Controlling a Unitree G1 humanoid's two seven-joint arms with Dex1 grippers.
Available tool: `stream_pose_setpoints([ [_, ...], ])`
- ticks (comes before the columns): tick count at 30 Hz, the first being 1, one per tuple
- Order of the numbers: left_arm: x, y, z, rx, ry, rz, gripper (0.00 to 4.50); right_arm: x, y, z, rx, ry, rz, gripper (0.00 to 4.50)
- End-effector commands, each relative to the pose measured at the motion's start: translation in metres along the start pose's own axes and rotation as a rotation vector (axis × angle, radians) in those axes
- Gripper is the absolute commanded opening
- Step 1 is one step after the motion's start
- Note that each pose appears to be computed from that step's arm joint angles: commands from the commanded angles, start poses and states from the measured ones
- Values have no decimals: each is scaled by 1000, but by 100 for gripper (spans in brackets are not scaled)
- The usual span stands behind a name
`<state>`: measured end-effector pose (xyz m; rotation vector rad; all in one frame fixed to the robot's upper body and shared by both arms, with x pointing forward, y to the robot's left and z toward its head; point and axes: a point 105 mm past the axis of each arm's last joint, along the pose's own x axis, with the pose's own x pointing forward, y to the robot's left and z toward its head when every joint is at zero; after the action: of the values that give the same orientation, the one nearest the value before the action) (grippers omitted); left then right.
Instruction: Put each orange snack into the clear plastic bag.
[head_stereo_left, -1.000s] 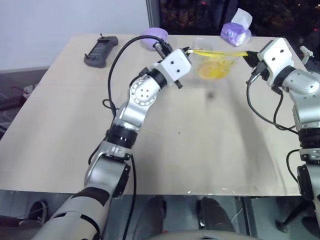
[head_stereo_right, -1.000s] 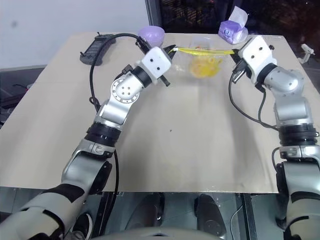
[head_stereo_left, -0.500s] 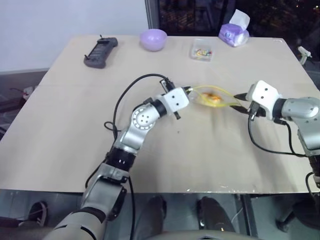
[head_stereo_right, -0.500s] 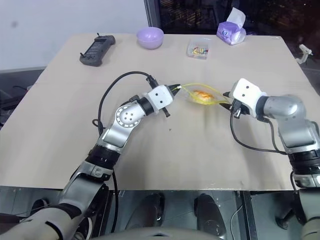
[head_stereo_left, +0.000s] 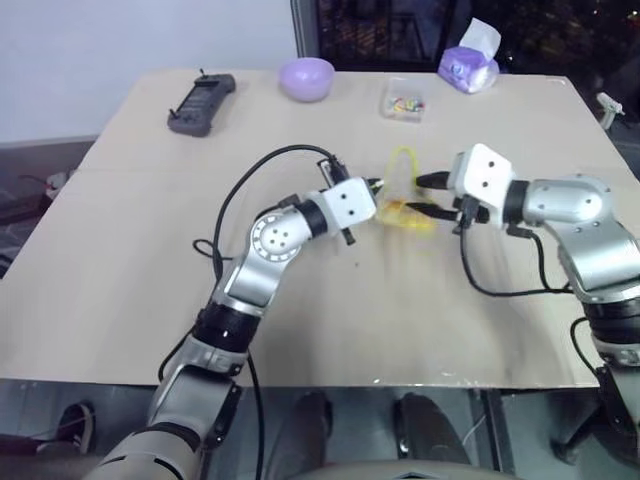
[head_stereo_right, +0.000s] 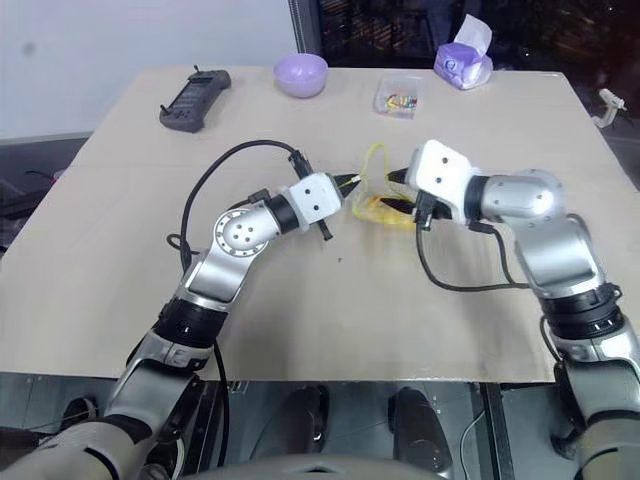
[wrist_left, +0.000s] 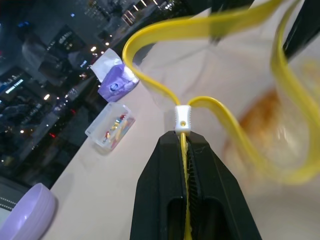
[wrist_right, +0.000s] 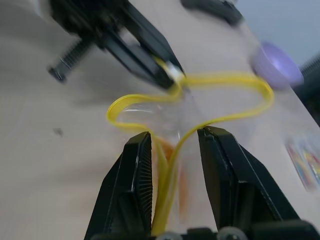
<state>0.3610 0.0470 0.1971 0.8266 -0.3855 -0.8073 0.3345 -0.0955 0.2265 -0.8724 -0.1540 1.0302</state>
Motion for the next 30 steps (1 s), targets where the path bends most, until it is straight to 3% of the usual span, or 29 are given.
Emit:
stream_pose_setpoints([
  [1, -4, 3, 14, 15, -30, -13, 0, -3, -14, 13, -81, -12, -50, 161],
  [6, -10, 5, 13, 21, -7, -18, 0, -18, -34, -13, -113, 111, -106, 161],
  [12, -14, 7, 13, 22, 6, -3, 0, -58, -56, -66, -128, 338, -171, 161],
  [17, -14, 8, 15, 23, 4, -3, 0, -63, -54, -61, -93, 296, -127, 161],
  [19, -14, 9, 16, 26, 0, -6, 0, -62, -51, -46, -88, 232, -101, 161],
  [23, -13, 12, 21, 35, -10, -12, 0, -32, -31, 9, -68, -4, -15, 161],
  [30, -13, 10, 25, 66, -9, -55, 0, 11, -11, 26, -99, -74, 38, 161],
])
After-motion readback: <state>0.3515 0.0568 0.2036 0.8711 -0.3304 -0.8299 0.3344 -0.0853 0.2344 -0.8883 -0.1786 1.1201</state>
